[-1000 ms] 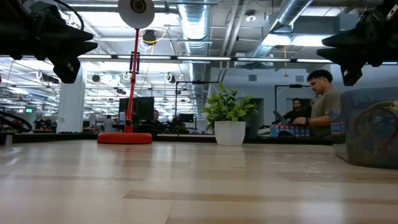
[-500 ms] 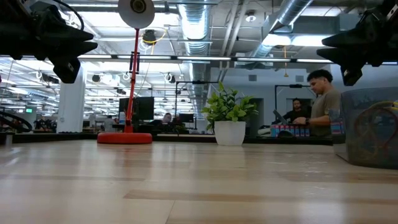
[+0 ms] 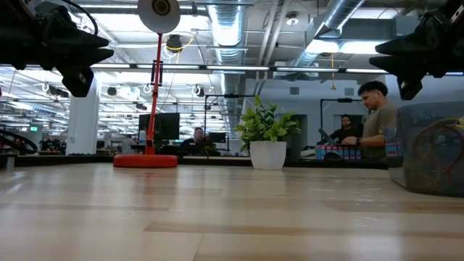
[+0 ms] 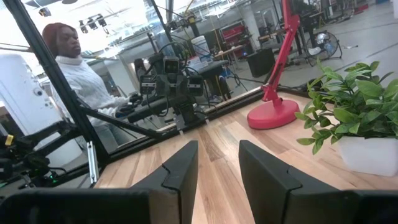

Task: Pick and place items into bin
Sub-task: Return to Home Position

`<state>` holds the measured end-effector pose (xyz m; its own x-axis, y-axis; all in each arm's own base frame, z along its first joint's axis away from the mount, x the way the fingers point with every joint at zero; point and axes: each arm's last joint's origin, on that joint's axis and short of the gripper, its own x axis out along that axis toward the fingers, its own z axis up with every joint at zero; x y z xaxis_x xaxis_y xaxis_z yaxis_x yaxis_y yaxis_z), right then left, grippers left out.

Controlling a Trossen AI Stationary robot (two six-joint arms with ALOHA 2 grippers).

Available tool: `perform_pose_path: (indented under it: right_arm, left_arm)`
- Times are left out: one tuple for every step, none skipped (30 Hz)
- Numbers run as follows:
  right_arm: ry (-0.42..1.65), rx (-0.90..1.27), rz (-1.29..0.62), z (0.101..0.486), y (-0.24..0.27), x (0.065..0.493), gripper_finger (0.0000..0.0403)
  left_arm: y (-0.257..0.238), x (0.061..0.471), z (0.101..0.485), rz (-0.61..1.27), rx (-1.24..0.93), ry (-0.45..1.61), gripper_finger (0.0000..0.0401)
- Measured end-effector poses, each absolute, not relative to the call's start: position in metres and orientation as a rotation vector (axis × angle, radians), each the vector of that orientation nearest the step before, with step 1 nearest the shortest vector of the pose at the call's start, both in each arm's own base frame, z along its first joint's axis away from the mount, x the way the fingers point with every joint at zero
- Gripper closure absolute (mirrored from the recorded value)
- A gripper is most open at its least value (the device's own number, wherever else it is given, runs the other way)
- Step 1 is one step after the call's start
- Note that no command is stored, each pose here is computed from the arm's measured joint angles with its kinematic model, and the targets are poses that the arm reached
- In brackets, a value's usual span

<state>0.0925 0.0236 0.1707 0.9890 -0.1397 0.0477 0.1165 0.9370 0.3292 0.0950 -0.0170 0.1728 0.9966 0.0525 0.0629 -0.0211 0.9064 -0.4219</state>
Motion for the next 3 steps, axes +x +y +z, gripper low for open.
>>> perform_pose_path:
  right_arm:
    - [-0.070, 0.332, -0.131, 0.1706, 0.0236, 0.0925, 0.0292]
    - [-0.071, 0.332, -0.131, 0.1707, 0.0236, 0.0925, 0.0292]
    - [-0.070, 0.332, -0.131, 0.1707, 0.0236, 0.0925, 0.0292]
  left_arm:
    - [-0.0170, 0.0950, 0.1728, 0.038, -0.435, -0.073, 0.0328]
    - [-0.0170, 0.0950, 0.1728, 0.037, -0.435, -0.073, 0.0328]
    - [-0.0171, 0.0950, 0.1728, 0.035, -0.434, -0.073, 0.0328]
